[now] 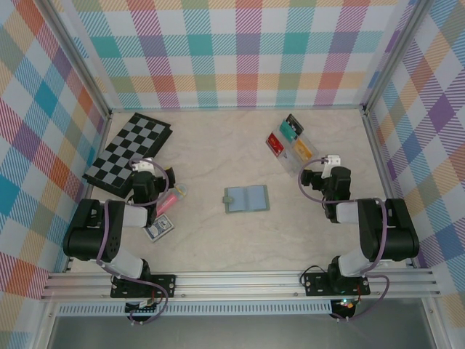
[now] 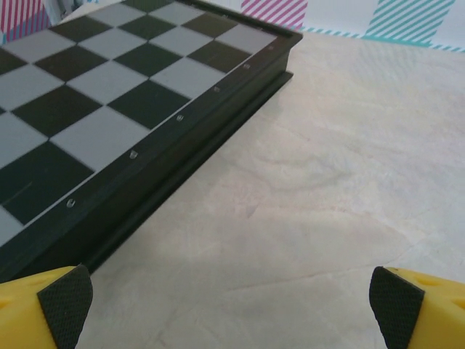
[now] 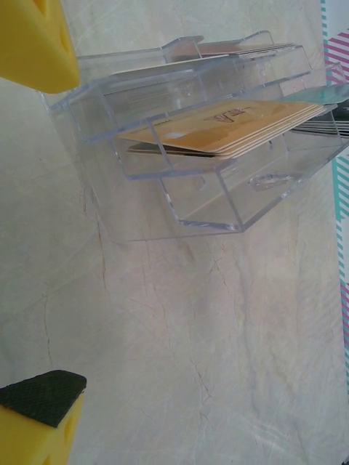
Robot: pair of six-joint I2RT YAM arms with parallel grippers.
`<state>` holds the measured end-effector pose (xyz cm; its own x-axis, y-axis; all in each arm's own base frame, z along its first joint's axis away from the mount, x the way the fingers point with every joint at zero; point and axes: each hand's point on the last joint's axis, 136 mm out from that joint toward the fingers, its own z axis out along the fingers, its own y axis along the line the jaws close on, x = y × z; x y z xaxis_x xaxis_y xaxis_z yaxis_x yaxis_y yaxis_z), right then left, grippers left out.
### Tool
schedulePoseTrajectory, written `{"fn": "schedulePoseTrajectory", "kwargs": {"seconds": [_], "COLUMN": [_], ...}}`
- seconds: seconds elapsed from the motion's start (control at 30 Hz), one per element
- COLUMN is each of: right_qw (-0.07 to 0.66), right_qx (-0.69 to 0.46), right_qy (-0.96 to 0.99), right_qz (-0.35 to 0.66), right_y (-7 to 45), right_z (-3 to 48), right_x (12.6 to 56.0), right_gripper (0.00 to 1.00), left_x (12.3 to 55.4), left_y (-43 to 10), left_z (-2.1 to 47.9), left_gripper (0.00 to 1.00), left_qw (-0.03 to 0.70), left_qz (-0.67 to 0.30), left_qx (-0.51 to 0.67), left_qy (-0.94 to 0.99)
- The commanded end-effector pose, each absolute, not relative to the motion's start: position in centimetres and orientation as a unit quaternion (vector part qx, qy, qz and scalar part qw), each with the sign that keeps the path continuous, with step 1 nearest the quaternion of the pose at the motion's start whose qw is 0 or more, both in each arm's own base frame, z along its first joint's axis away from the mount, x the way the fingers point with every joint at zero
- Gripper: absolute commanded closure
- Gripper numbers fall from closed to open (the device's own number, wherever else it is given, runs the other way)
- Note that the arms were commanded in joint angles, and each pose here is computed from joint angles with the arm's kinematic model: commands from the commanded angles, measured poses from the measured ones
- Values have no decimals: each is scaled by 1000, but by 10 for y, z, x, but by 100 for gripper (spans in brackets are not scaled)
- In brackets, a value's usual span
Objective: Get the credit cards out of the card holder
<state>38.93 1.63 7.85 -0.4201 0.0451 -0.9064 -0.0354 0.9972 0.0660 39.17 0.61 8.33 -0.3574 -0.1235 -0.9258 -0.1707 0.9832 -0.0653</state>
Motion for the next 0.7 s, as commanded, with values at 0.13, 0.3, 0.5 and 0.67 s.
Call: {"fn": "schedulePoseTrajectory", "kwargs": {"seconds": [0.13,0.3,0.5,0.67], "right_qw": [554,554,555,556], "right_qx": [-2,-1,-1,-2], "right_qy": [831,831,830,830], "right_qz": [49,49,49,49], "right_y": [19,18,18,19], "right_z": [90,90,91,91], "right_x": [397,397,397,397], "right_gripper": [0,0,0,0], "left_x": [394,394,395,395], "left_y": [6,6,6,6], "left_z": [82,81,81,81], "left_gripper": [0,0,0,0], "left_qw": [555,553,552,553], "left_qz": [39,38,39,38], "left_qx": [-83,-83,-82,-82], "left_qy": [827,828,829,828]}}
